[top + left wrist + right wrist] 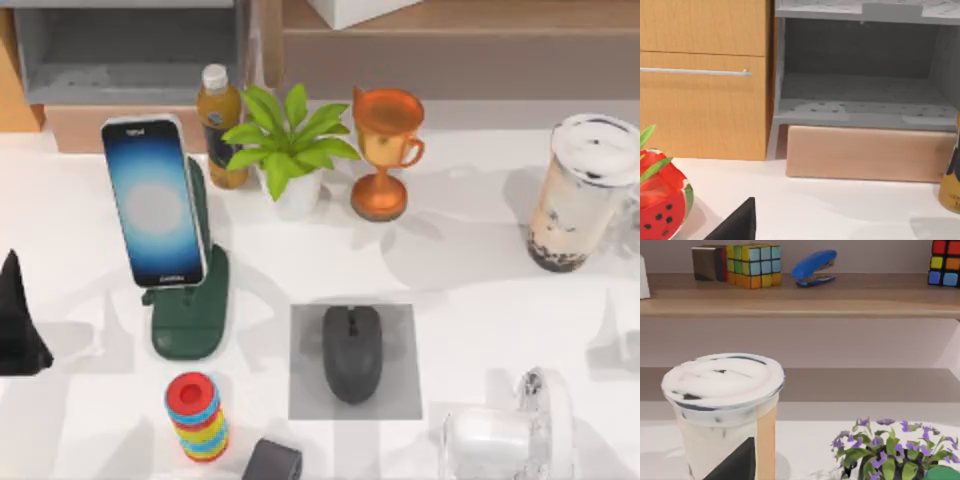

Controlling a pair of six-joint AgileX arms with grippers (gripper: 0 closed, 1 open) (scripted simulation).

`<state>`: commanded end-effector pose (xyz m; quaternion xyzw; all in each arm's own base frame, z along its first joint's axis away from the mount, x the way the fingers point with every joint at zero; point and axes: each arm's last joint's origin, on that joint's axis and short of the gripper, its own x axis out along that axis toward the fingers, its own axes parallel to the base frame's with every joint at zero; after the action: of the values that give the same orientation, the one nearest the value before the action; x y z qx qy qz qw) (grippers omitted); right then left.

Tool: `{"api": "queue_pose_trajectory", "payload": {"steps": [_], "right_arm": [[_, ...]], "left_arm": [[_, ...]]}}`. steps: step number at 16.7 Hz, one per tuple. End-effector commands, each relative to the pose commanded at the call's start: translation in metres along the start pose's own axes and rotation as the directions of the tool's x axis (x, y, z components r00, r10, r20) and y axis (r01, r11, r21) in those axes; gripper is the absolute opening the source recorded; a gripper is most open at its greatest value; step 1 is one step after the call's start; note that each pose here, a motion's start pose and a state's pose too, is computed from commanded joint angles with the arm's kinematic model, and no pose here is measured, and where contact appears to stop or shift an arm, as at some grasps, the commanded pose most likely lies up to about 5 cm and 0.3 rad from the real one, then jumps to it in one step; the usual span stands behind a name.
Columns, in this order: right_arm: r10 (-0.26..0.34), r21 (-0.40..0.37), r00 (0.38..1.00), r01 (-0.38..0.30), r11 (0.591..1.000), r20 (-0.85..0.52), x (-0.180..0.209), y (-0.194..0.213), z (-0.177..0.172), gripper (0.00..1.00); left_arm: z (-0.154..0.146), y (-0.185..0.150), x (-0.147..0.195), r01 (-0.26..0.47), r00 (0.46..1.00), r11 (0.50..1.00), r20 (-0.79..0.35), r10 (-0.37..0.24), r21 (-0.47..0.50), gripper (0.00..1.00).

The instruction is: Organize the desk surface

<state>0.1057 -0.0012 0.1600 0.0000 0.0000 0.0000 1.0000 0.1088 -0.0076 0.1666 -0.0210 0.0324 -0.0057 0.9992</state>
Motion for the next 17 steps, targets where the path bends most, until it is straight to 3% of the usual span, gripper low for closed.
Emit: {"api": "queue_pose_trajectory", "payload": {"steps": [3, 10, 17], "right_arm": [[0.0, 0.0, 1.0, 0.0, 1.0, 0.0, 0.0, 0.0, 0.0, 1.0], [0.003, 0.001, 1.0, -0.003, 1.0, 0.002, 0.0, 0.001, 0.0, 1.0], [0.072, 0.018, 0.997, -0.072, 0.997, 0.017, 0.017, 0.016, 0.001, 1.0]], "left_arm": [[-0.006, 0.006, -0.003, -0.012, 0.998, 0.999, 0.06, 0.009, 0.038, 1.0], [-0.007, 0.007, -0.003, -0.013, 0.998, 0.999, 0.065, 0.01, 0.042, 1.0], [-0.007, 0.007, -0.003, -0.013, 0.998, 0.999, 0.065, 0.01, 0.042, 1.0]]}}
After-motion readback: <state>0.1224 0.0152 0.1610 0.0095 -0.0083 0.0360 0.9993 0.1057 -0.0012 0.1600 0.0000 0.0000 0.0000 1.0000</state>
